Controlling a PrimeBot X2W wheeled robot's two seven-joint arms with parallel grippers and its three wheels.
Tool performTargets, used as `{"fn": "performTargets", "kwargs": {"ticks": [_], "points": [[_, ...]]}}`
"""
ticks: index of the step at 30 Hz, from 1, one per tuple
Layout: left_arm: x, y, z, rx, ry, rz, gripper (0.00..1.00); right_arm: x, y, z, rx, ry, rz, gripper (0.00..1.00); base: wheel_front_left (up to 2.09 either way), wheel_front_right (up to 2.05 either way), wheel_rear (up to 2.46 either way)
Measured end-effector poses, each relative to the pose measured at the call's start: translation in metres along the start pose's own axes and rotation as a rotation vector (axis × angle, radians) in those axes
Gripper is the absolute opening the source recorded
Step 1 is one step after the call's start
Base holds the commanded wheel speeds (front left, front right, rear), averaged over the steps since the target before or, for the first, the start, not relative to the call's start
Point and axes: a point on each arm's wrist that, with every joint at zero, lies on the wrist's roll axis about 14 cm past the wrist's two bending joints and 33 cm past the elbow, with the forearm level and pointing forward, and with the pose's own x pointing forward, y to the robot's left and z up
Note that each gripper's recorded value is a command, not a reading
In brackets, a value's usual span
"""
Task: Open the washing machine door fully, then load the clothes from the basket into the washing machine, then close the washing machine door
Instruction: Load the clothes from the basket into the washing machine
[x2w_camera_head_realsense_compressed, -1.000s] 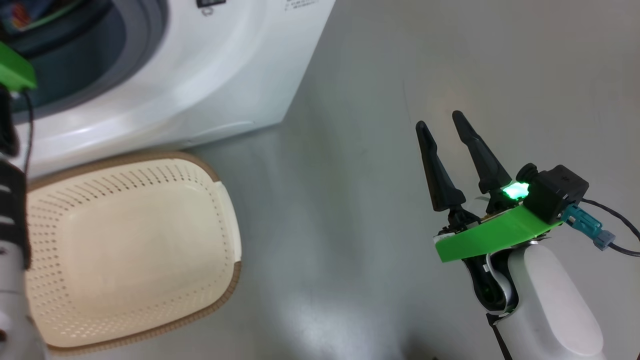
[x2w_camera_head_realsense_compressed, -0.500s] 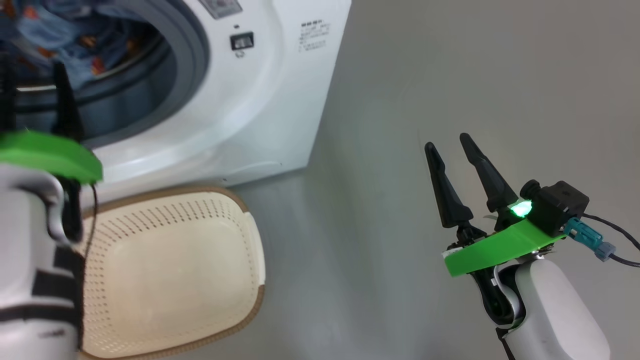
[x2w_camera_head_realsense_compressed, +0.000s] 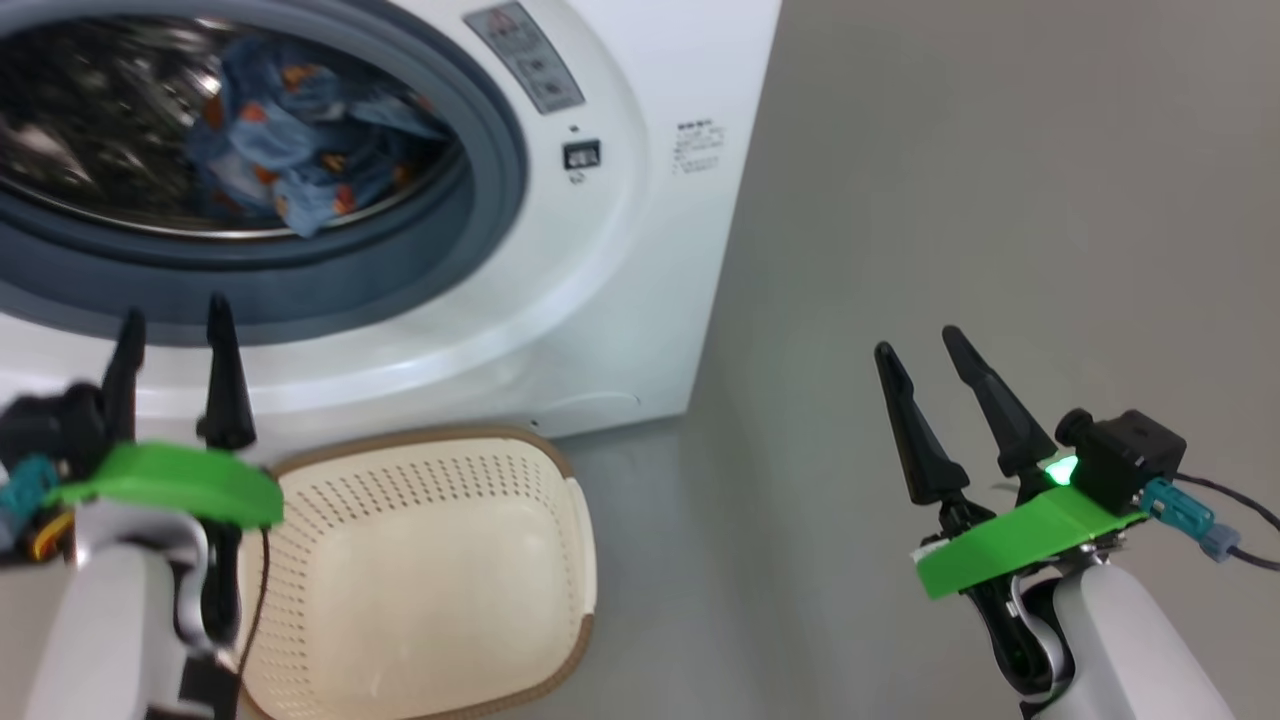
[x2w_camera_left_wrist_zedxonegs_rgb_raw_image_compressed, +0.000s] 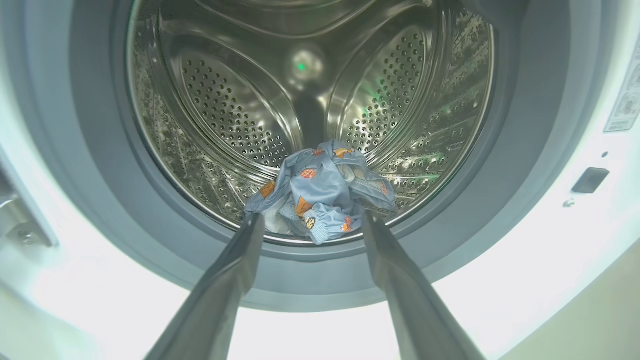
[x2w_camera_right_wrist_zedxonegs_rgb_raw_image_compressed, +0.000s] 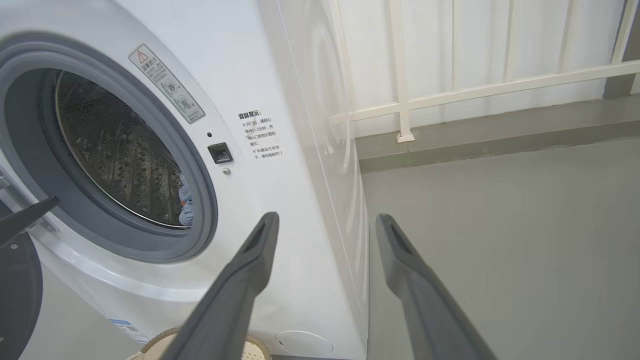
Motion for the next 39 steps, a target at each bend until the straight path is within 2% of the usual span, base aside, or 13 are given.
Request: {"fn": "performTargets", "kwargs": {"ticks": [8, 20, 39], "points": [[-0.053, 0.016, 0.015, 0.003, -0.027, 0.048, 1.0, -0.009, 0.014, 0.015, 0.001, -0.03, 0.042, 1.0, 0.0, 0.0, 0.0], [-0.11, 0.024, 0.034, 0.013, -0.078, 0.093, 1.0, -0.022, 0.029, 0.029, -0.004, -0.059, 0.086, 1.0, 0.0, 0.0, 0.0], [-0.124, 0.022, 0.038, -0.004, -0.097, 0.111, 1.0, -0.028, 0.029, 0.034, -0.019, -0.066, 0.097, 1.0, 0.0, 0.0, 0.0]]}}
